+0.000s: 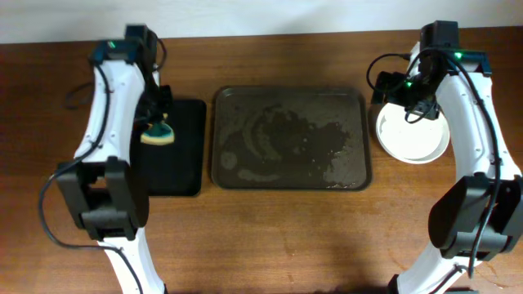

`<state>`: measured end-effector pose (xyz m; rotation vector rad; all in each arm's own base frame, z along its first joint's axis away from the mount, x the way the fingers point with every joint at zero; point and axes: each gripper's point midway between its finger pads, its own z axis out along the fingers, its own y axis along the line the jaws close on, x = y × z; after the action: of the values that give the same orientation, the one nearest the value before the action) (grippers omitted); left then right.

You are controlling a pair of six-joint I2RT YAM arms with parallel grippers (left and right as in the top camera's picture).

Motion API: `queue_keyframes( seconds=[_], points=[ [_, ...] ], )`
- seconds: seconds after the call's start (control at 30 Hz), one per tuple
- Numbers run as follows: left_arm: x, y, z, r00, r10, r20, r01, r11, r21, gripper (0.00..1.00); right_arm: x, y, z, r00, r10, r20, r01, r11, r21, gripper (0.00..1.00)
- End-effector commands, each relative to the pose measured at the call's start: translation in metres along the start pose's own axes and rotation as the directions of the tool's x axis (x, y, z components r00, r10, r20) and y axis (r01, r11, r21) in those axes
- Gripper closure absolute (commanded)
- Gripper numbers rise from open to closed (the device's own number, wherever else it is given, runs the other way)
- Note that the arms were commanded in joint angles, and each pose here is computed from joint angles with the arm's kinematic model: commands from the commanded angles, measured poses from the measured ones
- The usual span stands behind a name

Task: Clean dirty plates on tray and stack at the side
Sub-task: 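Lift the last plate with the right gripper and stack it on the pile, then lower the sponge back into the black tray and release it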

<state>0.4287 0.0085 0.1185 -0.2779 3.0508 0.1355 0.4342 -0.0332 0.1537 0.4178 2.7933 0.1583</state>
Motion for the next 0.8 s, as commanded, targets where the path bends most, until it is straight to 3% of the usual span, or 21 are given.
queue_keyframes(
  seconds=[0.0, 0.03, 0.07, 0.1, 0.13, 0.17, 0.2, 0.23, 0.33, 0.37, 0.4, 0.47, 0.5, 0.57, 0.67, 0.77],
  points=[
    [0.019, -0.012, 0.066, 0.996, 0.083, -0.041, -0.081, 0.996, 0.047, 1.00, -0.002, 0.002, -0.006, 1.000, -0.016, 0.015, 0.016, 1.000, 0.001, 0.01],
    [0.023, -0.013, 0.082, 0.996, 0.082, -0.041, -0.080, 0.996, 0.048, 0.96, -0.002, 0.002, -0.006, 1.000, -0.016, 0.013, 0.016, 1.000, 0.002, 0.01],
    [0.026, -0.013, 0.090, 0.996, 0.082, -0.041, -0.080, 0.996, 0.048, 0.85, -0.001, 0.002, -0.006, 1.000, -0.015, 0.011, 0.015, 1.000, 0.002, 0.01],
    [0.028, -0.013, 0.095, 0.996, 0.082, -0.042, -0.080, 0.996, 0.048, 0.67, -0.001, 0.002, -0.006, 1.000, -0.015, 0.010, 0.015, 1.000, 0.002, 0.01],
    [0.028, -0.012, 0.095, 0.996, 0.081, -0.043, -0.078, 0.996, 0.048, 0.38, -0.001, 0.002, -0.006, 1.000, -0.015, 0.010, 0.015, 1.000, 0.002, 0.01],
    [0.027, -0.014, 0.090, 0.996, 0.082, -0.038, -0.080, 0.995, 0.053, 0.18, -0.001, 0.002, -0.007, 1.000, -0.015, 0.010, 0.015, 1.000, 0.001, 0.01],
    [0.023, -0.015, 0.085, 0.996, 0.082, -0.031, -0.080, 0.995, 0.057, 0.05, -0.001, 0.002, -0.007, 1.000, -0.015, 0.009, 0.015, 1.000, 0.001, 0.01],
    [0.013, -0.014, 0.068, 0.997, 0.079, -0.011, -0.079, 0.995, 0.059, 0.00, 0.000, 0.002, -0.008, 1.000, -0.015, 0.007, 0.015, 1.000, 0.001, 0.01],
    [-0.018, -0.014, -0.011, 0.994, 0.071, 0.088, -0.078, 0.994, 0.071, 0.00, -0.002, 0.005, -0.027, 0.999, -0.017, 0.030, 0.017, 1.000, -0.009, 0.01],
    [-0.032, -0.014, -0.060, 0.983, 0.065, 0.173, -0.080, 0.993, 0.081, 0.00, -0.004, 0.008, -0.046, 0.998, -0.019, 0.058, 0.020, 1.000, -0.015, 0.01],
    [-0.043, -0.016, -0.130, 0.946, 0.057, 0.319, -0.094, 0.990, 0.102, 0.00, -0.006, 0.010, -0.070, 0.996, -0.022, 0.092, 0.024, 0.999, -0.021, 0.01],
    [-0.050, -0.016, -0.184, 0.890, 0.037, 0.455, -0.102, 0.988, 0.120, 0.00, -0.003, 0.014, -0.107, 0.991, -0.026, 0.134, 0.030, 0.999, -0.028, 0.01],
    [-0.056, -0.013, -0.224, 0.825, 0.012, 0.565, -0.106, 0.985, 0.134, 0.00, 0.005, 0.015, -0.138, 0.987, -0.027, 0.157, 0.033, 0.999, -0.033, 0.01],
    [-0.056, -0.011, -0.249, 0.778, -0.005, 0.628, -0.110, 0.983, 0.144, 0.00, 0.036, 0.016, -0.192, 0.985, -0.027, 0.169, 0.035, 0.998, -0.046, 0.01],
    [-0.054, -0.011, -0.248, 0.784, -0.003, 0.621, -0.109, 0.984, 0.143, 0.01, 0.063, 0.033, -0.242, 0.968, -0.032, 0.251, 0.073, 0.985, -0.157, 0.01],
    [-0.053, -0.010, -0.247, 0.786, -0.003, 0.618, -0.109, 0.984, 0.142, 0.00, 0.067, 0.033, -0.253, 0.960, -0.033, 0.279, 0.081, 0.984, -0.161, 0.01]
  ],
)
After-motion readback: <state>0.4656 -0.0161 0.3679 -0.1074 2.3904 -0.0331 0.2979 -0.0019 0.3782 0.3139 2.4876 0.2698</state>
